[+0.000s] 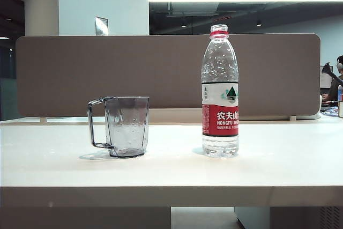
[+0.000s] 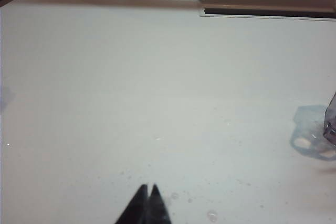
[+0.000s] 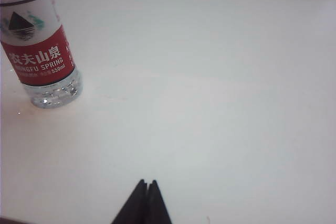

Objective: Pick up the mineral water bottle on the table and pour water into the mug until it's full.

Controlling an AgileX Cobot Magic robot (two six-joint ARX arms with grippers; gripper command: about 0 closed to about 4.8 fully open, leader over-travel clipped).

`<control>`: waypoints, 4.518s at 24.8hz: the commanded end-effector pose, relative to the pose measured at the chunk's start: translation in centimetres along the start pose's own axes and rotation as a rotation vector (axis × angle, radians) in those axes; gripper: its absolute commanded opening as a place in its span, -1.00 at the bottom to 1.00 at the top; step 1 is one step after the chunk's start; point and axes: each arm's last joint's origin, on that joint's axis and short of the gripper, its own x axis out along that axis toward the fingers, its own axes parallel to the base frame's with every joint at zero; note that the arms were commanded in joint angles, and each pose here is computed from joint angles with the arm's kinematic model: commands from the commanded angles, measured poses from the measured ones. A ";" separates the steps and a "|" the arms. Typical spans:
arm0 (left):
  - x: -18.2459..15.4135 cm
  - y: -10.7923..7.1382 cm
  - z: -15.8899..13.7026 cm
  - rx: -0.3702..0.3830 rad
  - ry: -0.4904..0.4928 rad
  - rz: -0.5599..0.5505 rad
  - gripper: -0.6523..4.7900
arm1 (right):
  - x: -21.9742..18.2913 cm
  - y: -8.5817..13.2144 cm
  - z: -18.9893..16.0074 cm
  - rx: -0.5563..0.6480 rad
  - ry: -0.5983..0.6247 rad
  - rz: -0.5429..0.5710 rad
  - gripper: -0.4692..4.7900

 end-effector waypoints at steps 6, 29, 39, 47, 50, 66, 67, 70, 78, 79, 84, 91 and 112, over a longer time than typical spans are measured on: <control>0.0 0.0 0.0 0.008 0.007 -0.001 -0.78 | 0.0 0.0 -0.1 -0.002 0.005 -0.006 -0.84; 0.1 -6.5 15.2 0.124 0.311 -0.697 -0.78 | 0.0 0.0 -0.1 -0.002 0.006 -0.006 -0.84; -0.2 -6.2 14.1 0.193 0.409 -0.669 -0.78 | 0.0 0.0 -0.1 -0.002 0.006 -0.006 -0.84; -0.2 -6.2 14.1 0.193 0.409 -0.669 -0.78 | 0.0 0.0 -0.1 -0.002 0.006 -0.006 -0.84; -0.2 -6.2 14.1 0.193 0.409 -0.669 -0.78 | 0.0 0.0 -0.1 -0.001 0.005 -0.006 -0.84; -0.2 -6.2 14.1 0.193 0.409 -0.669 -0.78 | -3.0 0.0 7.5 0.282 -0.548 0.124 -0.84; -0.2 -6.2 14.1 0.193 0.409 -0.669 -0.78 | -4.3 -0.1 9.3 0.275 -0.660 0.091 -0.84; -0.2 -6.2 14.1 0.193 0.409 -0.669 -0.78 | -8.3 -0.6 13.6 0.205 -0.869 -0.082 -0.84; -0.2 -6.2 14.1 0.193 0.409 -0.669 -0.78 | -15.9 -1.2 25.1 0.165 -1.170 -0.298 -0.84; -0.2 -6.2 14.1 0.193 0.409 -0.669 -0.78 | -15.9 -1.2 26.4 0.140 -1.205 -0.318 -0.84; -0.2 -6.2 14.1 0.193 0.409 -0.669 -0.78 | -10.2 -1.6 35.0 0.026 -1.217 -0.401 -0.84; -0.2 -6.2 14.1 0.193 0.409 -0.669 -0.78 | 6.5 -2.1 33.7 0.091 -0.875 -0.295 -0.84; -0.2 -6.2 14.1 0.193 0.408 -0.669 -0.78 | 10.7 7.1 3.1 0.067 -0.253 0.041 -0.40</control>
